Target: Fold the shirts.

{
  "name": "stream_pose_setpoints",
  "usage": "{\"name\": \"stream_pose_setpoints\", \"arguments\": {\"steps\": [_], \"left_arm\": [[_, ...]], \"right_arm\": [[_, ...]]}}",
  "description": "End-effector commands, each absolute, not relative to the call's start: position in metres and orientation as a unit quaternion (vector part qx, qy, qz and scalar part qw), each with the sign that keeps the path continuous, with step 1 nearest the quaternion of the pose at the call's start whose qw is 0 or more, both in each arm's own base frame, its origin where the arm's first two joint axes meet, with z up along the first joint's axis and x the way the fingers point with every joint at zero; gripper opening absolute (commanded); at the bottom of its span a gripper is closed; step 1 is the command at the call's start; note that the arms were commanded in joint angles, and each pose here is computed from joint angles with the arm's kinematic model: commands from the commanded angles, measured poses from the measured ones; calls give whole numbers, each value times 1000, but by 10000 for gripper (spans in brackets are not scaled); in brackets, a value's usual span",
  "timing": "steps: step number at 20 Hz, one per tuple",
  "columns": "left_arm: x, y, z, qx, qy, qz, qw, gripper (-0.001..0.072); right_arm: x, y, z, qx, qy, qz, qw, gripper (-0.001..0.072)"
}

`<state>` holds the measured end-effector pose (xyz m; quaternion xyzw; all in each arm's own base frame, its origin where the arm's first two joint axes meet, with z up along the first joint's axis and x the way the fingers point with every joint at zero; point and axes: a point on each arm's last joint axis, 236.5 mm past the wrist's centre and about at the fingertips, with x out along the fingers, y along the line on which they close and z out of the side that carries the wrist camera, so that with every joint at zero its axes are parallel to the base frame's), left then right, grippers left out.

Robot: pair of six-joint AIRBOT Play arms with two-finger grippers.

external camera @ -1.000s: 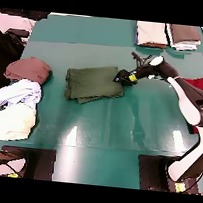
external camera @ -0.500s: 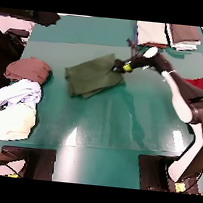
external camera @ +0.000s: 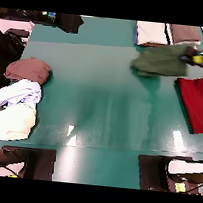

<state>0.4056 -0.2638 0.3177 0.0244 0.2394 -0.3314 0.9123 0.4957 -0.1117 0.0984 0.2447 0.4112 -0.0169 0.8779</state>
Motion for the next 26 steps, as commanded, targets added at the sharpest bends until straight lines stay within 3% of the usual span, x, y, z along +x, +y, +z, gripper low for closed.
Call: {"name": "stream_pose_setpoints", "arguments": {"steps": [1,5,14,21,26], "left_arm": [[404,-270,323,11,233,-335,913,27],[404,-270,323,10,233,-335,913,26],[402,-270,319,13,241,-336,910,27],[400,-269,315,16,248,-337,908,27],[397,-268,309,25,261,-339,904,27]], "right_arm": [[447,-201,106,281,383,-110,873,17],[442,-223,117,284,366,-129,877,17],[452,-215,232,230,296,-109,921,17],[400,-217,203,223,332,-169,901,17],[338,-213,160,268,360,-209,869,17]]}}
